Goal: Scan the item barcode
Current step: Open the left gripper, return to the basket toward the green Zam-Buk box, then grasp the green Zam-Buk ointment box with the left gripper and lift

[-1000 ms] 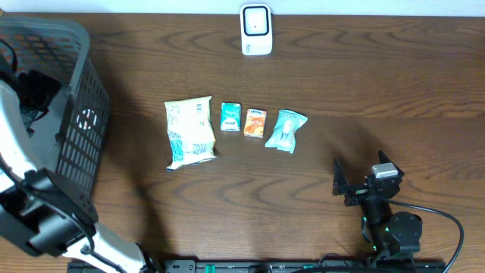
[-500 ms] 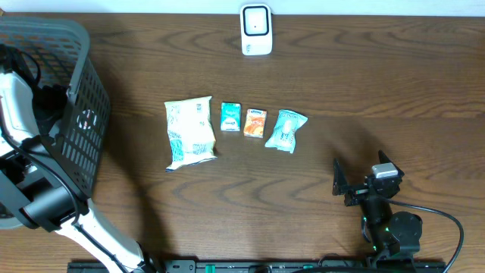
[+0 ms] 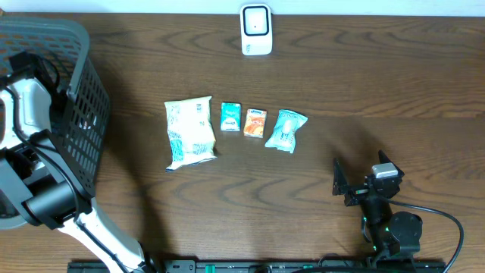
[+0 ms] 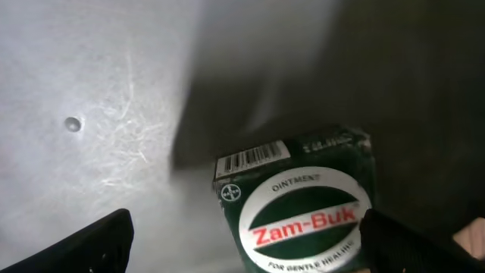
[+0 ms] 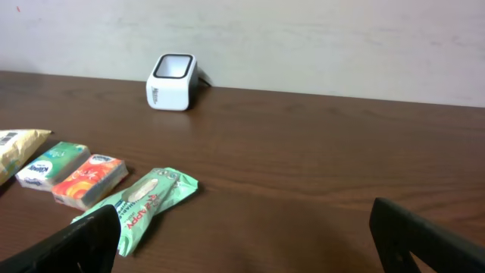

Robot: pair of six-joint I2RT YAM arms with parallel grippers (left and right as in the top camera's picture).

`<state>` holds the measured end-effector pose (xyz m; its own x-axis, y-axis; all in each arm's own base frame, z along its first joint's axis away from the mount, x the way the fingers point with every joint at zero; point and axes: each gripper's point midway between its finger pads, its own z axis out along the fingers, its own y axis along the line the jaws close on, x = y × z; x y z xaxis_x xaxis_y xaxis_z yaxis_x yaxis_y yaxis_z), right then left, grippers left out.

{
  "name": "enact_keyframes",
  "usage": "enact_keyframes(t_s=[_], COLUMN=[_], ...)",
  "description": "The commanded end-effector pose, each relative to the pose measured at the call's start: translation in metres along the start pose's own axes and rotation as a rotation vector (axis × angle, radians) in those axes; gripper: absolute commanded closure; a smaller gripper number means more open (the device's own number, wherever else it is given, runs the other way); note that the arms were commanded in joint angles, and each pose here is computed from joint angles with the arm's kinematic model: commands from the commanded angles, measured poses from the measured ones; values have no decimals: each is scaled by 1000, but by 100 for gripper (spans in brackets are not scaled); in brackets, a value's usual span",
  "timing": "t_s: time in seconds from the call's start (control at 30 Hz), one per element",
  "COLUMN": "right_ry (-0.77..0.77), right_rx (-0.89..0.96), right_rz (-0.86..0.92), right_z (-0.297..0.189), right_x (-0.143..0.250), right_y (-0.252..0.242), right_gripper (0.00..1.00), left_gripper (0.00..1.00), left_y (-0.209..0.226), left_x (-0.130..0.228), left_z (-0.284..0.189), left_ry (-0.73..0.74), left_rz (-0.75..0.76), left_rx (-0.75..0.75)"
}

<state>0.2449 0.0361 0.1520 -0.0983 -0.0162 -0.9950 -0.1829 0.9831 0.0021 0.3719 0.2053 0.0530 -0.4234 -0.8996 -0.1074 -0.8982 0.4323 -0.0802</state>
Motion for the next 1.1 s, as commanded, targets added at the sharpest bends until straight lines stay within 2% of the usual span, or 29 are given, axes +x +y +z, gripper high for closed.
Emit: enact_keyframes(t_s=[0.0, 0.43, 0.63, 0.8, 0.93, 1.07], right_ry=[5, 5, 5, 5, 5, 5], right_rx=[10, 10, 10, 10, 10, 10], right_rz=[15, 15, 15, 15, 15, 15], right_z=[0, 0, 0, 0, 0, 0], right_x=[2, 2, 2, 2, 2, 2], right_y=[-2, -2, -2, -2, -2, -2], right_gripper=[1, 1, 1, 1, 1, 1], left_gripper=[9, 26, 26, 26, 26, 26], left_y=[2, 5, 16, 18, 15, 10], left_x=[4, 3, -9, -19, -25, -18], left_z=[8, 18, 17, 16, 15, 17], left_ry=[9, -11, -73, -118, -139, -106], left_rz=[-9, -8, 45, 147, 208, 207], left_rx=[-4, -12, -78, -106, -101, -65])
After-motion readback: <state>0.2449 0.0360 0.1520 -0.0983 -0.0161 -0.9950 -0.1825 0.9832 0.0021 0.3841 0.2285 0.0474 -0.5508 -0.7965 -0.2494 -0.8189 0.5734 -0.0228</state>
